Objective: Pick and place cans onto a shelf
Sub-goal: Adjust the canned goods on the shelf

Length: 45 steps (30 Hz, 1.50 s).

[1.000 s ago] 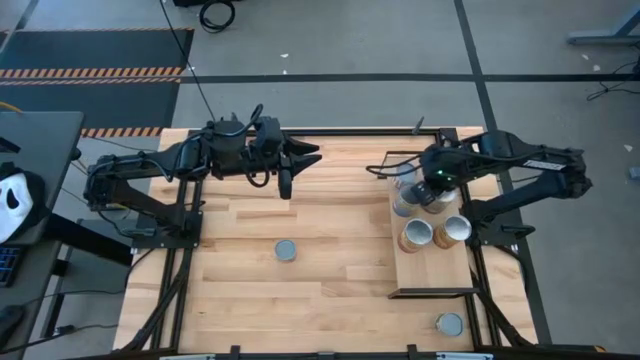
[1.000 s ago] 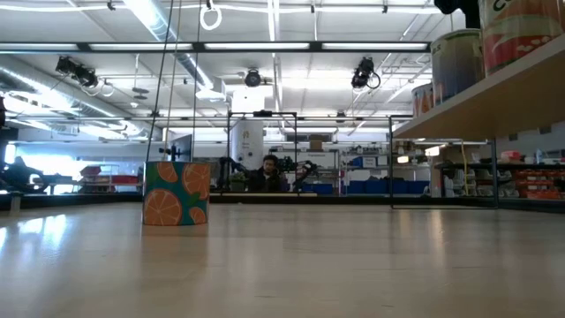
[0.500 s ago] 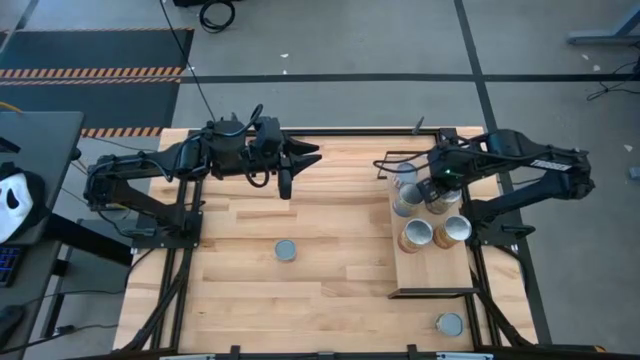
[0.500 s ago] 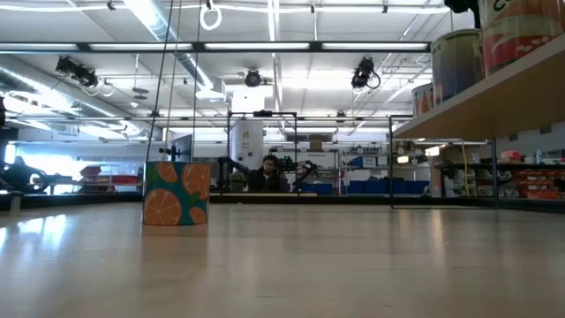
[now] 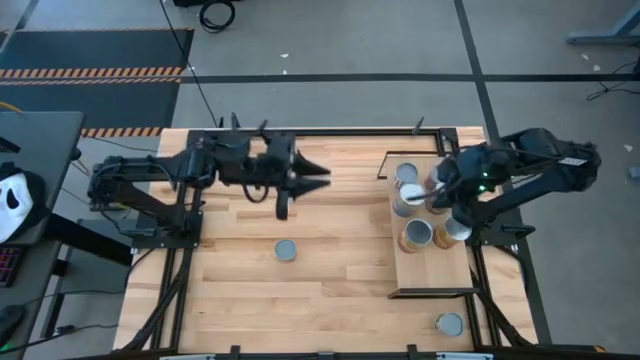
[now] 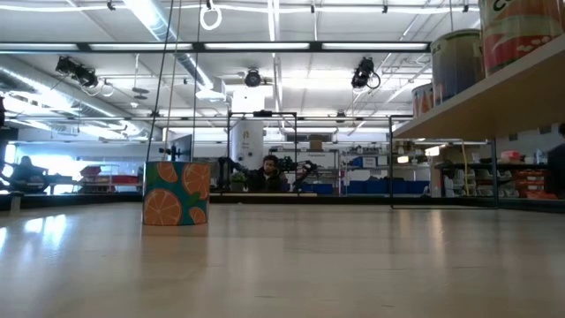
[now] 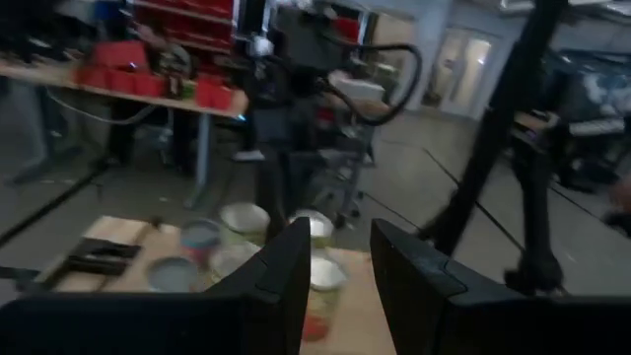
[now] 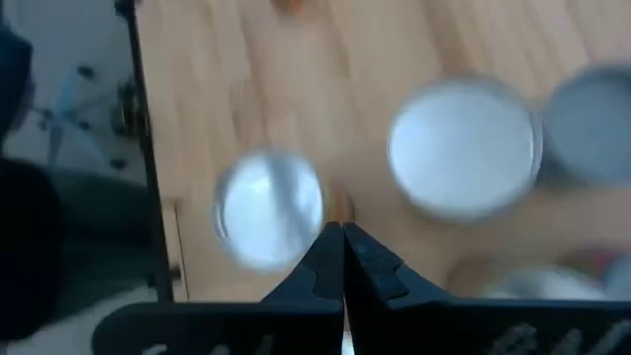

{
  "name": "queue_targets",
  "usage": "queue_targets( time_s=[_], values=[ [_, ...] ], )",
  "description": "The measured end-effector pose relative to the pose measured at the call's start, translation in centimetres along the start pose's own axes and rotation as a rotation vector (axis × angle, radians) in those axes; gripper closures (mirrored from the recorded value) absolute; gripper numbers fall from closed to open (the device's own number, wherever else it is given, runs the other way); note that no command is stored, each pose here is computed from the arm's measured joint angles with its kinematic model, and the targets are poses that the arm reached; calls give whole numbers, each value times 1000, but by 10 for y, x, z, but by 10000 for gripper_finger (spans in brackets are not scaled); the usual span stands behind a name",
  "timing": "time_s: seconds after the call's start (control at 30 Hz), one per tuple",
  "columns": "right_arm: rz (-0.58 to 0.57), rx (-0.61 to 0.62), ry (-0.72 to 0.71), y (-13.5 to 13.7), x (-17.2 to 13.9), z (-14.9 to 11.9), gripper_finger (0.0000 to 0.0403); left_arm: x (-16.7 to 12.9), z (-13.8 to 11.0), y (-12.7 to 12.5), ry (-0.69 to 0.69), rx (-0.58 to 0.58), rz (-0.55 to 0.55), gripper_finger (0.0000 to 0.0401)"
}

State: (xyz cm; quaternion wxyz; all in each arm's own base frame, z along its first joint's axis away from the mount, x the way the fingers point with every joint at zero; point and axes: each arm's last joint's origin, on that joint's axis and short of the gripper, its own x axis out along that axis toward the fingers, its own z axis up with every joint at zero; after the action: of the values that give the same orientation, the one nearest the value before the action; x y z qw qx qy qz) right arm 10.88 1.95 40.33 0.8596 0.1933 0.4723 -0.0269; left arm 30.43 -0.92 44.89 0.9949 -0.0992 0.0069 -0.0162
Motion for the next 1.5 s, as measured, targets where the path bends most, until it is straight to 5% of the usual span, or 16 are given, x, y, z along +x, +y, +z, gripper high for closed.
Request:
queue_targets(
  time_s=[0.4,0.73,1.5],
  values=[
    [-216,-64,-59,-4,-2,-5,402,96,-99,9,227,-114,129,298],
    [-312,-108,-85,-1,16,15,402,155,-173,38,187,-137,213,348],
    [-344,-39,182,-11,70,52,402,154,-164,30,156,-179,146,353]
  ],
)
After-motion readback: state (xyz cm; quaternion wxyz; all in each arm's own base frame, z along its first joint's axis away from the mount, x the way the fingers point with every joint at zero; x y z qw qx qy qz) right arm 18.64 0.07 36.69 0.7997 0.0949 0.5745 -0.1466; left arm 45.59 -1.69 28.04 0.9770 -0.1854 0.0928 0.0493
